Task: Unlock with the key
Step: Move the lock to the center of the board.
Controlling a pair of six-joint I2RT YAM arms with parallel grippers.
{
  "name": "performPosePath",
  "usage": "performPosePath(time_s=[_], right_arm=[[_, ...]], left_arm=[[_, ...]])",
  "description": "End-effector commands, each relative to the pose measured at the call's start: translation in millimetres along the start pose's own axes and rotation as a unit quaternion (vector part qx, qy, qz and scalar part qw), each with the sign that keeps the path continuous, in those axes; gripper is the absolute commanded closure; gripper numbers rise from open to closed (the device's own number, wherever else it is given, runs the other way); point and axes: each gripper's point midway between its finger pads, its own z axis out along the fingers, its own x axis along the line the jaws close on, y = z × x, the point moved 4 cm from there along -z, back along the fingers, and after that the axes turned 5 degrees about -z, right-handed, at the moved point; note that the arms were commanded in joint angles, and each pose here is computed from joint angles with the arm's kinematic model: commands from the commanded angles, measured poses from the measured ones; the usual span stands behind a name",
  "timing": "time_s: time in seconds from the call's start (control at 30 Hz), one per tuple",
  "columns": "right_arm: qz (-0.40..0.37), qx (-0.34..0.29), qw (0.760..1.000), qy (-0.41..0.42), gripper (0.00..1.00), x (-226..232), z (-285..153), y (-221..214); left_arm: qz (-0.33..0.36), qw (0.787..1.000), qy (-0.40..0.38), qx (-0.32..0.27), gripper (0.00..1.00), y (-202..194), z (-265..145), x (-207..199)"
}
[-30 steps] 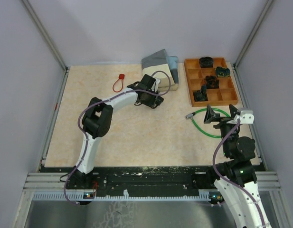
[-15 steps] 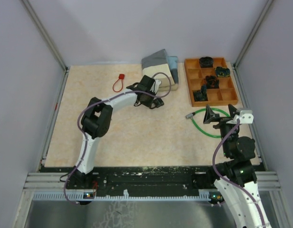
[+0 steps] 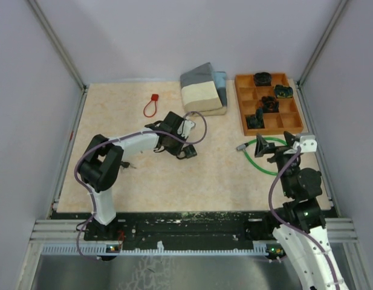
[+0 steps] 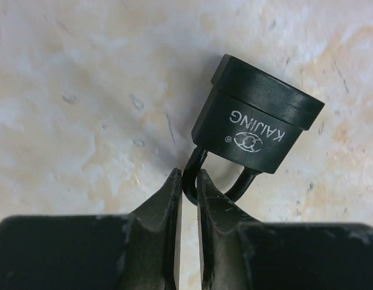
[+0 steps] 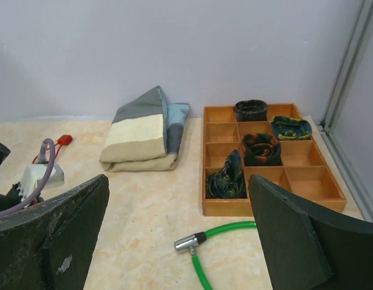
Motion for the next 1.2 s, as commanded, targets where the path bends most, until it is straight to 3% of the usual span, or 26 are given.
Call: performPosePath(time_s=[0.0,0.33,0.53,0.73,1.0,1.17], right_arm=[[0.027,0.005,0.998,0.051,0.03,17,10,11],[0.083,0.097,0.977,0.172,0.03,64,46,-19],[0.111,0.125,0.961,0.222,0.03,88,70,-48],[0.113,0.177,0.938,0.274,0.02,119,85,-76],[0.051,0.276,0.909,0.307,0.02,159,95,-123],[-0.015,0.330,0.871,0.364,0.02,194,95,-145]], left_arm=[[-0.006,1.000,-0.003,-0.019,0.80,-7,-16,-5],[-0.062,0.996,0.051,-0.048,0.45,-12,-23,6],[-0.099,0.986,0.126,-0.052,0.39,-14,-22,28],[-0.129,0.980,0.123,-0.086,0.38,11,-24,41],[-0.165,0.972,0.072,-0.154,0.33,41,-37,46],[-0.245,0.950,0.047,-0.188,0.26,30,-60,65]])
